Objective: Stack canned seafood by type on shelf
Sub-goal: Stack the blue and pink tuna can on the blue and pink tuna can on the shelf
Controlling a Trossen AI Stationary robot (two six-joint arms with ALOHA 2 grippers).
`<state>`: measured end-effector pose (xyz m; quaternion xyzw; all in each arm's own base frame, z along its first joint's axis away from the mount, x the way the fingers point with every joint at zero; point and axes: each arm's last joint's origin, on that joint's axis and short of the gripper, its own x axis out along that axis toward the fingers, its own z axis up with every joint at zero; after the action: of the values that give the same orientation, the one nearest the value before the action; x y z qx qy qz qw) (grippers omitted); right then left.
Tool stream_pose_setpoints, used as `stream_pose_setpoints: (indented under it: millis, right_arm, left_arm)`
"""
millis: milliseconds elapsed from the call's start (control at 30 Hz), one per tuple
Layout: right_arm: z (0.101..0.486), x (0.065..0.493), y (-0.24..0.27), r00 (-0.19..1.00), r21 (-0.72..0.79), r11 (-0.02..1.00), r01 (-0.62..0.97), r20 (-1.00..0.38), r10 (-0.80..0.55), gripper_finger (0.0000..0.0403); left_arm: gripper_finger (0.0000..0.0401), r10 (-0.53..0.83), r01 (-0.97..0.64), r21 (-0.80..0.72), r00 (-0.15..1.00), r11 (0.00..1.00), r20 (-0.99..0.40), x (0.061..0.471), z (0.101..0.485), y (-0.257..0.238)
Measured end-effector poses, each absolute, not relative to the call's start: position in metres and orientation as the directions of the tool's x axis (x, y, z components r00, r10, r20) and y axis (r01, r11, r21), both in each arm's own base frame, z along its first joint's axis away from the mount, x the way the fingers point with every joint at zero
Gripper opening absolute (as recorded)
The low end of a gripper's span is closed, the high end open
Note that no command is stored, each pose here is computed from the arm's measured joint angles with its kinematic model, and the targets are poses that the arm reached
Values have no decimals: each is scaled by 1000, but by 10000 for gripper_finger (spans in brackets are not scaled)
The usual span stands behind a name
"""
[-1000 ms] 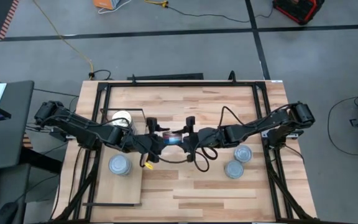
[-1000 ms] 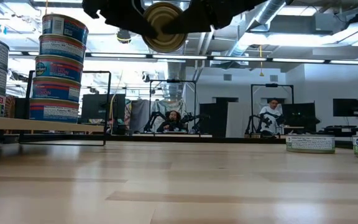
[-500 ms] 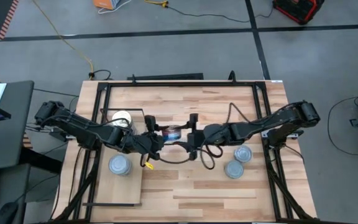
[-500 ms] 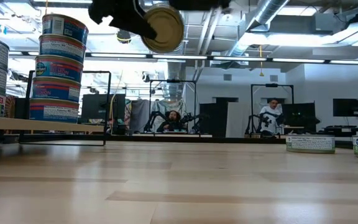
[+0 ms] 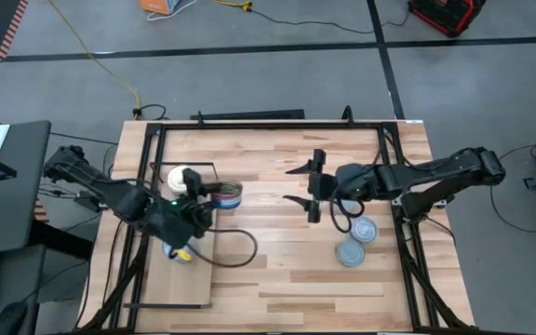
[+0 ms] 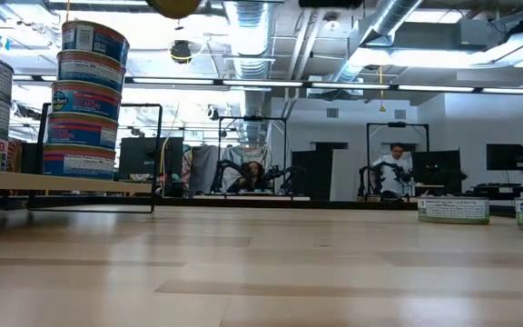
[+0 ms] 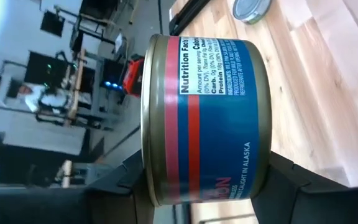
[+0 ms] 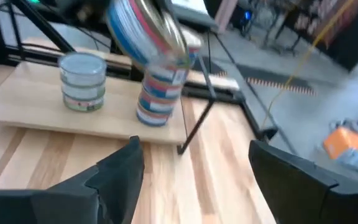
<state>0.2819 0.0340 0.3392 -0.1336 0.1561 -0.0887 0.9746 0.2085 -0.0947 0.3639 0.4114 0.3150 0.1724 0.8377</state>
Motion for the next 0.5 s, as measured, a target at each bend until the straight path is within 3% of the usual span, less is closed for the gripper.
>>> stream_pose_setpoints:
  millis: [167,300,500]
  right_arm:
    - [323,295,35,914,-215,964,154,-340,-222,321]
    - [316,298,41,907,-151,974,167,-364,-212,321]
    - [314,291,58,857,-136,926,352,-352,-378,321]
  left_arm:
    - [199,531,10,823,759,568,-376,182,376,-97]
    - [190,511,17,804,763,595,-395,160,380,-92]
    - [191,505,5,767,750,642,-428,130,383,-77]
